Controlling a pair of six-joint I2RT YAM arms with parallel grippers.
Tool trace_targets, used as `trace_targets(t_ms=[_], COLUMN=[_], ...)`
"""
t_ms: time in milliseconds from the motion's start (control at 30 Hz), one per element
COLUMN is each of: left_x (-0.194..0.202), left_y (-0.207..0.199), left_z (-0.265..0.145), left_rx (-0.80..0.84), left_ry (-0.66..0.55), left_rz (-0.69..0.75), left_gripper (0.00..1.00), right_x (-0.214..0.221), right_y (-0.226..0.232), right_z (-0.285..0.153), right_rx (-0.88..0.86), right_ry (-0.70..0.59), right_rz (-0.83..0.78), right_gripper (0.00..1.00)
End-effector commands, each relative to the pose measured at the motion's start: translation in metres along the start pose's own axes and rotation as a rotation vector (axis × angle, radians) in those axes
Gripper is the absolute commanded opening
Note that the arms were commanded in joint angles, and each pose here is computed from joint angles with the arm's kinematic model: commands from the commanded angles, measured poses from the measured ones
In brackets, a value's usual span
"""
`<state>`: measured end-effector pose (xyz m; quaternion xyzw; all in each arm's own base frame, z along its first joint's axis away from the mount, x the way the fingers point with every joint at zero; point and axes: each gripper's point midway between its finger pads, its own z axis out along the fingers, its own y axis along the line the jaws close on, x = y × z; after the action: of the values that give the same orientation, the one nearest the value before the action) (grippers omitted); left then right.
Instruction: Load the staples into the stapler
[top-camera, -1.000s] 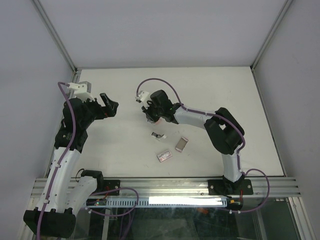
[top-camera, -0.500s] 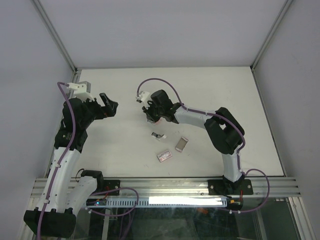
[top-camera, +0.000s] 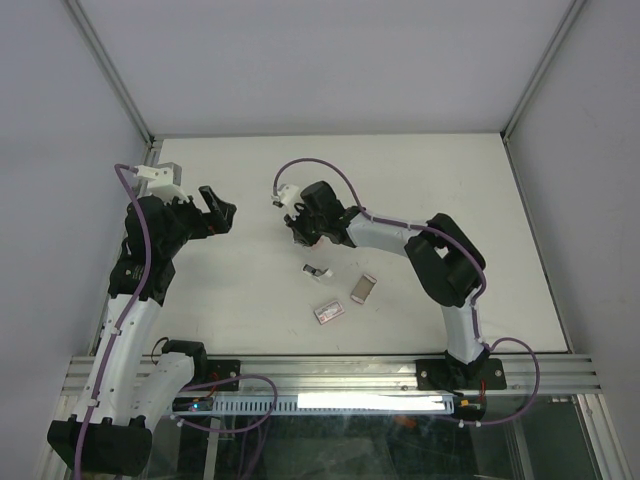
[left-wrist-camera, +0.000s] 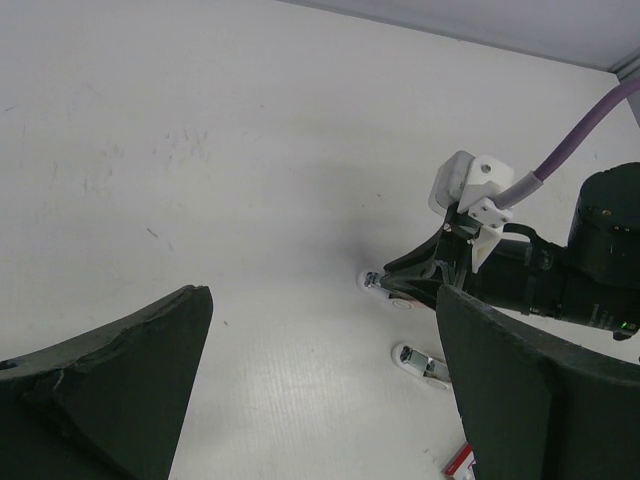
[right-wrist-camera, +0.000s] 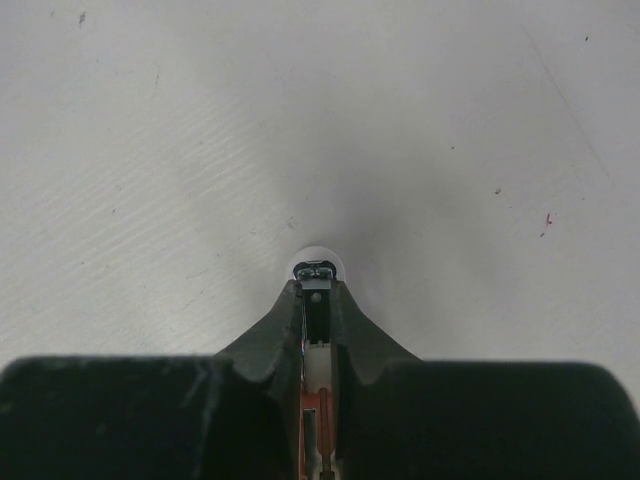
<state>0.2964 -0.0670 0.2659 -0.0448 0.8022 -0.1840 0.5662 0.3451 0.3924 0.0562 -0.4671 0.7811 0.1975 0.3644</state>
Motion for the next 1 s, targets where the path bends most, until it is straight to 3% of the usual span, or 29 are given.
trace_targets(t_ms=[0, 467, 733, 967], left_x=[-0.012, -0.012, -0.012, -0.011], left_y=[-0.003, -0.003, -0.003, -0.003], left_z=[-0.003, -0.004, -0.003, -0.003], left_rx=[0.019, 0.020, 0.020, 0.023], left_ry=[-0.043, -0.045, -0.044, -0.041], left_rz=[0.013, 0.015, 0.012, 0.010], left_gripper=[0.99, 0.99, 0.99, 0.99], right_x=[-0.019, -0.015, -0.024, -0.047], right_y=[-0.006, -0.007, -0.007, -0.007], right_z=[0.001, 0.004, -0.006, -0.021], right_rx=[0.006, 0.002, 0.001, -0.006], right_ry=[-0.045, -0.028, -0.051, -0.112], right_rz=[-0.019, -0.024, -0.017, 0.009], right_gripper=[0.01, 0.04, 0.30, 0.42])
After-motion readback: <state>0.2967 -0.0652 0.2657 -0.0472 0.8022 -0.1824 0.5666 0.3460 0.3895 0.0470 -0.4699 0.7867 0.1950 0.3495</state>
